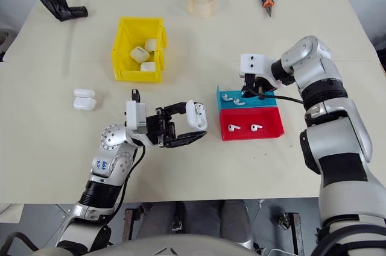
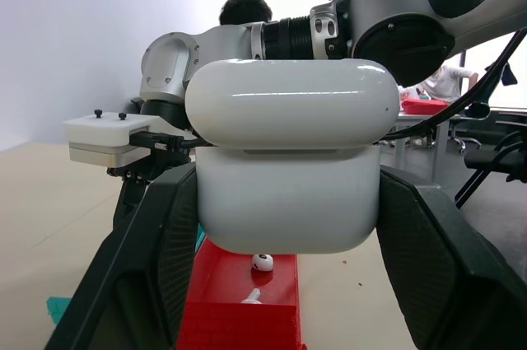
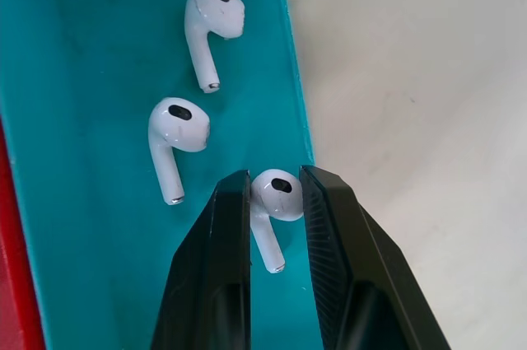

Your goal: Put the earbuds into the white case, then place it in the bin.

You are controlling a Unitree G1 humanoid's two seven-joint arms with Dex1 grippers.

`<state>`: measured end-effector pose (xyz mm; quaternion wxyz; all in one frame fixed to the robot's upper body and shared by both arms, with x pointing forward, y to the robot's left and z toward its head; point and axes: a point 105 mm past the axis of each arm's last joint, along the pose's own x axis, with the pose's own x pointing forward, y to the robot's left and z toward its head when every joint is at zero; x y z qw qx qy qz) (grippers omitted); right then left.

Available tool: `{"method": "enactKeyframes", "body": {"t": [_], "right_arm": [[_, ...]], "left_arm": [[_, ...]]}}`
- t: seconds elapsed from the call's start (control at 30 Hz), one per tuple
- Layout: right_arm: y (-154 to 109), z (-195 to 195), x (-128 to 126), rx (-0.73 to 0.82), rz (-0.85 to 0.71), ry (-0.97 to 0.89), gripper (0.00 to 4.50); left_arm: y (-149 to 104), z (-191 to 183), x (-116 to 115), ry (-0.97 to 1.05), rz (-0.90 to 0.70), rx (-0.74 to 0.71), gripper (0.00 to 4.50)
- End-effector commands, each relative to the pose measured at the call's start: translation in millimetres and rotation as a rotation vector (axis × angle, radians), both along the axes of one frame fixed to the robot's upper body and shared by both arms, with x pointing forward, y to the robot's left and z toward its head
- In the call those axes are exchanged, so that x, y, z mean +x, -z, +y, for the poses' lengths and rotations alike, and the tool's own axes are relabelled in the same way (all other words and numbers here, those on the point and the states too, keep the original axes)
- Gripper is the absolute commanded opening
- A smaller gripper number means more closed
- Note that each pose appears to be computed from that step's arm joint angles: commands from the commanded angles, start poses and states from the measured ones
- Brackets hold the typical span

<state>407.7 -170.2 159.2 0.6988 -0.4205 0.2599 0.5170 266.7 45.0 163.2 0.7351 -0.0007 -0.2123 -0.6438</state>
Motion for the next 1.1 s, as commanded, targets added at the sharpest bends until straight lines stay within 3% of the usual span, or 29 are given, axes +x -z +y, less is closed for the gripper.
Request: {"method": "enactKeyframes", "body": {"t": [0.03,0.1,0.23,0.43,0.63,0.87,1.1], "right_arm": [[3,-9,0,-0.02,-0.003,0.032,0.71],[-2,-8,2,0.002,-0.024,0.033,0.71],[-36,0,0,0.193,-0.085,0.012,0.71],[-81,0,-32,0.582,-0.11,-0.043,0.71],[-92,3,-73,0.939,-0.013,0.002,0.71],[-89,28,-120,1.231,0.168,0.015,0.71],[-84,59,-155,1.398,0.246,-0.015,0.71]], "left_arm": [[-12,-1,-4,0.013,-0.047,-0.019,2.8],[-12,-1,-4,0.014,-0.048,-0.019,2.8],[-13,-2,-4,0.016,-0.049,-0.019,2.8],[-17,-4,-1,0.044,-0.036,-0.012,2.8],[-21,-9,5,0.073,-0.026,-0.014,2.8],[-25,-14,10,0.101,-0.018,-0.02,2.8],[-33,-18,16,0.109,0.007,-0.054,2.8]]}}
